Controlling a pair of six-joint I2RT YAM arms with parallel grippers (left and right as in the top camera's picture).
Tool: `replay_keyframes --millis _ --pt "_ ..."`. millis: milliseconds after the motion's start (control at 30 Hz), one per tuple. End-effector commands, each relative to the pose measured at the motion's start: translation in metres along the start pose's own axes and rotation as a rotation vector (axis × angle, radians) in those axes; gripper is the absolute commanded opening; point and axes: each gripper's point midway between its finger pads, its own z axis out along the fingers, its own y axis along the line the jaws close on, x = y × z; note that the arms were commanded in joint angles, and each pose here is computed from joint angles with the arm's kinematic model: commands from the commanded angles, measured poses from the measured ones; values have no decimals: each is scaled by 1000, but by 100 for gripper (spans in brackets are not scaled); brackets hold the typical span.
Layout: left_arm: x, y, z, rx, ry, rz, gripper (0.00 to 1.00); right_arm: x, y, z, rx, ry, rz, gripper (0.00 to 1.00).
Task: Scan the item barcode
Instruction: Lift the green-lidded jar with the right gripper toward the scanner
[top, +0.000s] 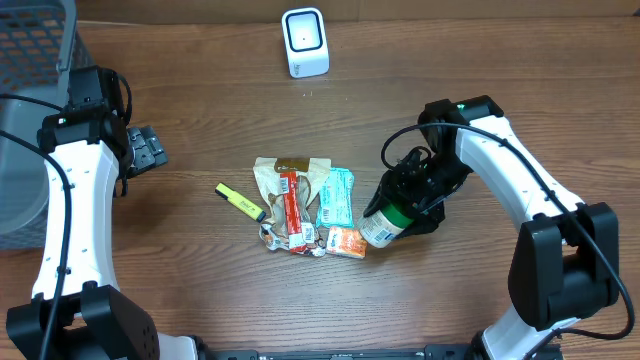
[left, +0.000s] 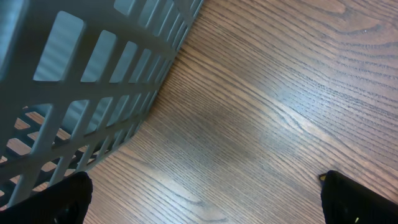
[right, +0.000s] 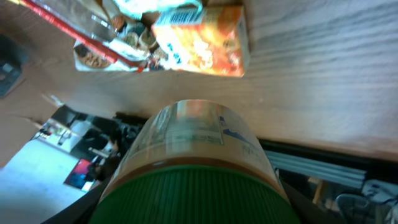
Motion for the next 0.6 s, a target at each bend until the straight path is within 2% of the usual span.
replay_keyframes --millis 0,567 --pt "-6 1 -9 7 -30 11 100 9 19 -6 -94 37 -2 47" --pt "-6 1 -9 7 -30 11 100 30 32 -9 -175 135 70 47"
